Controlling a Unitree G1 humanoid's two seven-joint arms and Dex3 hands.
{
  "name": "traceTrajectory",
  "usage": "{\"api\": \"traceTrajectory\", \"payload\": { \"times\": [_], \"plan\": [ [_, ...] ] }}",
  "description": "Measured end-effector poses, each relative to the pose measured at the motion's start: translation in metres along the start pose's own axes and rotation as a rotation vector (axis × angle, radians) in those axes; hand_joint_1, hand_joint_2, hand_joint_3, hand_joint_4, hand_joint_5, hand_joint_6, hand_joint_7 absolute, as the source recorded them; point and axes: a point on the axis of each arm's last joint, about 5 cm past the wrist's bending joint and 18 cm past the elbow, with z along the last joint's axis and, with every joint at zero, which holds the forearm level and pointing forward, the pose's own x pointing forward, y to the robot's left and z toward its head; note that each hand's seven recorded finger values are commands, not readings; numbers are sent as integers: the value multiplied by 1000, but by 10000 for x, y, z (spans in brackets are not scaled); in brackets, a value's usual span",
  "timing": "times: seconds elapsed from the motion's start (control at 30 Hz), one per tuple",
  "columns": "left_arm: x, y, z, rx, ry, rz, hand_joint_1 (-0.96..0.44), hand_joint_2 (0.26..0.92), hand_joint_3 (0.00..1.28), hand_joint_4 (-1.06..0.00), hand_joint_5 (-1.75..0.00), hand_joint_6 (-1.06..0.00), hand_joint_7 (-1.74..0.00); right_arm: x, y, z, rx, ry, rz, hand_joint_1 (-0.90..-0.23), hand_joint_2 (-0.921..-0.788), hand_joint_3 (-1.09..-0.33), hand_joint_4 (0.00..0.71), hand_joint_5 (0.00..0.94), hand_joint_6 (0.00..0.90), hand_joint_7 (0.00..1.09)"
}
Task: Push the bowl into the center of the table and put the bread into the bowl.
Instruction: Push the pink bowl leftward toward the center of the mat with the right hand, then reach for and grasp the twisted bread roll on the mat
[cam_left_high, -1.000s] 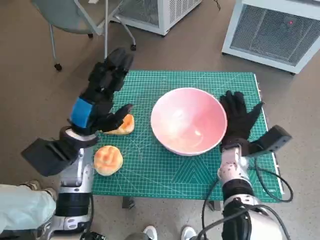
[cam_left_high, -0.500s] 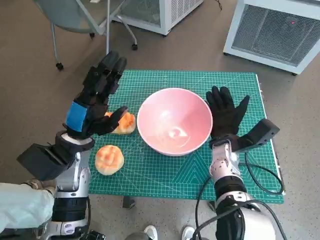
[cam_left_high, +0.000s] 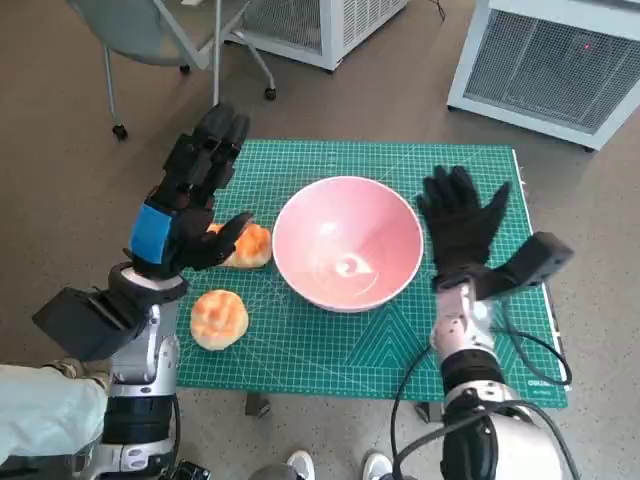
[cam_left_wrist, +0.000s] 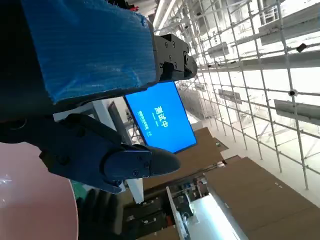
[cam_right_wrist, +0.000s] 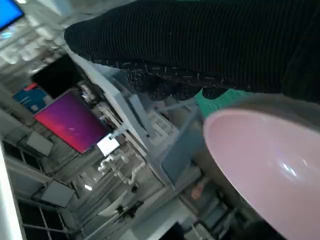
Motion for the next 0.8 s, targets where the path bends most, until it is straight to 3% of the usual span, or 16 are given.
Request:
{"api": "traceTrajectory", "payload": {
  "times": [0.23, 0.37, 0.57, 0.8],
  "plan": [
    [2, 26, -10, 12, 13, 3, -632, 921, 353, -170, -2, -178, -167, 71, 38, 297, -193, -247, 147, -602, -921, -816, 175, 0, 216, 283],
    [16, 54, -13, 40, 27, -1, -642, 921, 346, -171, -2, -184, -158, 62, 65, 452, -298, -385, 270, -636, -921, -802, 144, 0, 121, 402],
    [58, 106, -1, 92, 37, -19, -639, 921, 338, -166, 0, -177, -142, -14, 75, 605, -416, -490, 429, -657, -921, -786, 116, 1, 22, 523],
    [91, 210, 26, 191, 41, -49, -598, 921, 313, -156, 0, -162, -120, -174, 64, 788, -513, -560, 521, -661, -921, -774, 118, 3, 1, 559]
  ]
}}
